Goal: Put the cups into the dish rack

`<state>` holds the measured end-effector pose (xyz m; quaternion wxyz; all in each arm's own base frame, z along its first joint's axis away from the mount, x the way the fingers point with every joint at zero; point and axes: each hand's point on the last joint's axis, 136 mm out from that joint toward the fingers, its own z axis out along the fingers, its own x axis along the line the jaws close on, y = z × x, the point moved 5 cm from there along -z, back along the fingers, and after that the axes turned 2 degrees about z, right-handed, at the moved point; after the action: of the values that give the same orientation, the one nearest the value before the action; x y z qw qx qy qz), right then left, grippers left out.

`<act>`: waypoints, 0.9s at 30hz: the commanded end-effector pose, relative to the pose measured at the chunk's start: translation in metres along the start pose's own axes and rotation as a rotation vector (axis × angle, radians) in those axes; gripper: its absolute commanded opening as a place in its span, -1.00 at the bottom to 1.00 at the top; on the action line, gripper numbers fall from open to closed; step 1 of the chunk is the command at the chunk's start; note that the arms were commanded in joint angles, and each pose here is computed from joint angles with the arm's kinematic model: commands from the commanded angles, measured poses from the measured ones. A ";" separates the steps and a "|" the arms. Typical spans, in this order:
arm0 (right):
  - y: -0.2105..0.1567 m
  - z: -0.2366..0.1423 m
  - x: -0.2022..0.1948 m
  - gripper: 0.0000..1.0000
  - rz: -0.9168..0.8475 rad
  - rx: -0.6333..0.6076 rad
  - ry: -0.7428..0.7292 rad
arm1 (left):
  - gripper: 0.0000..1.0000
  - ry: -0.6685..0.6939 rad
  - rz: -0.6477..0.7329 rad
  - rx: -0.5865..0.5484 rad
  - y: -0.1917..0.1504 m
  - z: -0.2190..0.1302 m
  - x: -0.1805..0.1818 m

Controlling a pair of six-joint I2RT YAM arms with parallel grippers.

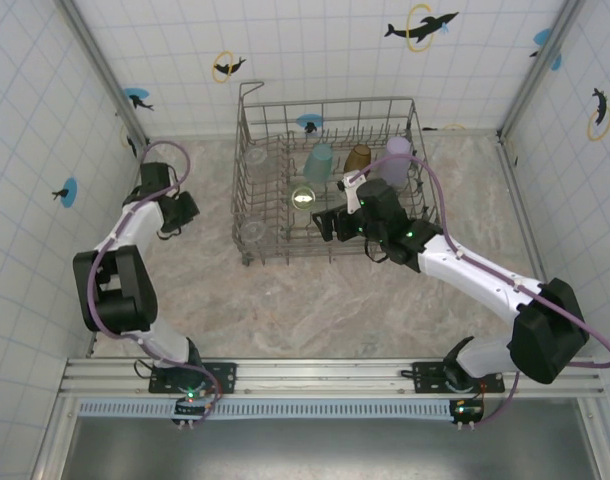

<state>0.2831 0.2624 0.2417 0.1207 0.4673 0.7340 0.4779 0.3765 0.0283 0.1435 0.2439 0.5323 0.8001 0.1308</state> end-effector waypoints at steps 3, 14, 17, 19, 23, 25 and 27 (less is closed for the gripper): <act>-0.004 0.002 0.001 1.00 0.027 -0.004 0.027 | -1.00 -0.164 -0.087 -0.170 0.015 -0.027 -0.020; -0.005 0.006 0.003 1.00 0.041 -0.011 0.047 | -1.00 -0.252 -0.216 -0.308 0.002 -0.051 -0.019; -0.004 0.008 0.006 1.00 0.048 -0.015 0.067 | -1.00 -0.315 -0.243 -0.342 -0.006 -0.062 -0.021; -0.002 0.010 0.007 1.00 0.053 -0.019 0.076 | -1.00 -0.357 -0.257 -0.366 -0.011 -0.068 -0.023; 0.001 0.013 0.011 1.00 0.073 -0.038 0.109 | -1.00 -0.415 -0.279 -0.413 -0.018 -0.082 -0.025; 0.001 0.014 0.013 1.00 0.073 -0.039 0.125 | -1.00 -0.424 -0.294 -0.440 -0.020 -0.089 -0.023; 0.000 0.015 0.013 1.00 0.074 -0.036 0.127 | -1.00 -0.441 -0.297 -0.471 -0.020 -0.099 -0.024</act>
<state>0.2847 0.2779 0.2437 0.0764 0.4622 0.7174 0.5156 0.3152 0.0052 0.1971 0.4910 0.3740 0.7738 0.1422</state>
